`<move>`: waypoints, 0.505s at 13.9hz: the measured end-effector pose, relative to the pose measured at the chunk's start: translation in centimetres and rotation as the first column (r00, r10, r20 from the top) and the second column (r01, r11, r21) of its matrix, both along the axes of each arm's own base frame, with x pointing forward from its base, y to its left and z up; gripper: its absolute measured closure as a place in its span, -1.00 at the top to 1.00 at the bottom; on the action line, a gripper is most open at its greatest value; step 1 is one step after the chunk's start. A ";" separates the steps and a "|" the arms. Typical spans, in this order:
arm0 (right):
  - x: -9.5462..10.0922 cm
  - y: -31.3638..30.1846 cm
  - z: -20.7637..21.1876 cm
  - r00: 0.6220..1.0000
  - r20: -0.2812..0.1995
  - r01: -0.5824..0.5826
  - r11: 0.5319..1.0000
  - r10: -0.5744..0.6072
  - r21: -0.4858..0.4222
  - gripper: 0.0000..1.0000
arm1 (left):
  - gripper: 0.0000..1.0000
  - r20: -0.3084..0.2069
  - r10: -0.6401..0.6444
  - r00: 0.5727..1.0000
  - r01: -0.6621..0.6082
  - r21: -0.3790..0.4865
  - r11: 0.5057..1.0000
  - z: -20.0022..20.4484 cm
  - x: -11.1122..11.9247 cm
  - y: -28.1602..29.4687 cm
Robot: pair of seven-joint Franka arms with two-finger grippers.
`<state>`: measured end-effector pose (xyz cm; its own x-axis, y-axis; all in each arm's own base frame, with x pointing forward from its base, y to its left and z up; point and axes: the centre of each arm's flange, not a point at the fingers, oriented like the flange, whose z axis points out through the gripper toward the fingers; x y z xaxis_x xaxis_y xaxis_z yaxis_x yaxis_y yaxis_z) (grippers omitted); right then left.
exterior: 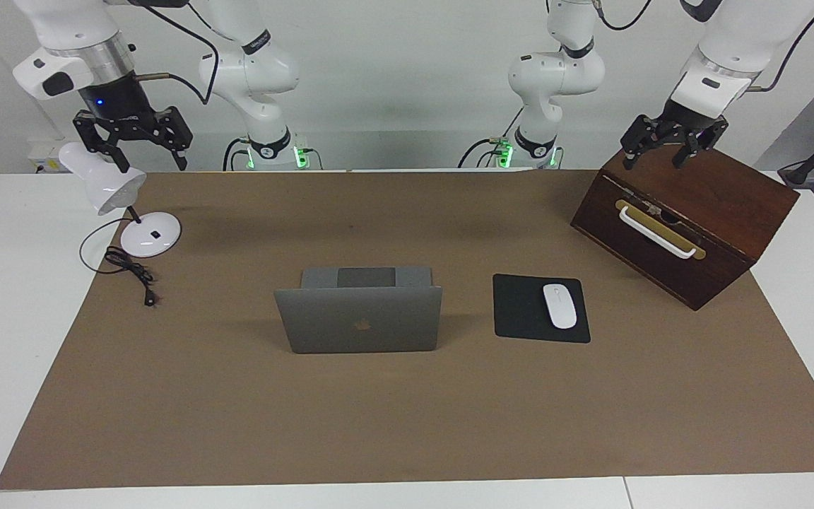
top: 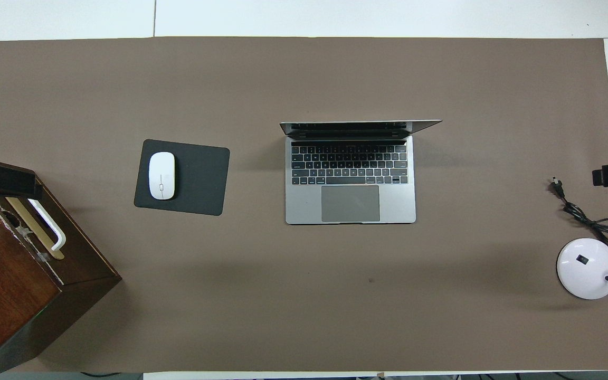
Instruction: Close laptop with both arms
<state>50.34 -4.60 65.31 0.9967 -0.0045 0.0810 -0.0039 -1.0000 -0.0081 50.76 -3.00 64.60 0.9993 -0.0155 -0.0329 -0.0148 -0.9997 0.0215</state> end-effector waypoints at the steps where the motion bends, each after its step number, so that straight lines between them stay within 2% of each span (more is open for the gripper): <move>1: -0.1 -0.6 0.0 1.000 0.001 0.011 1.000 -0.011 0.001 1.00 | 1.00 0.000 0.000 1.000 0.000 0.000 1.000 0.0 0.0 0.0; 7: -1.3 -0.6 1.8 0.999 0.038 -0.029 1.000 0.029 -0.002 1.00 | 1.00 0.000 -0.002 1.000 0.002 0.000 1.000 0.0 0.0 -0.1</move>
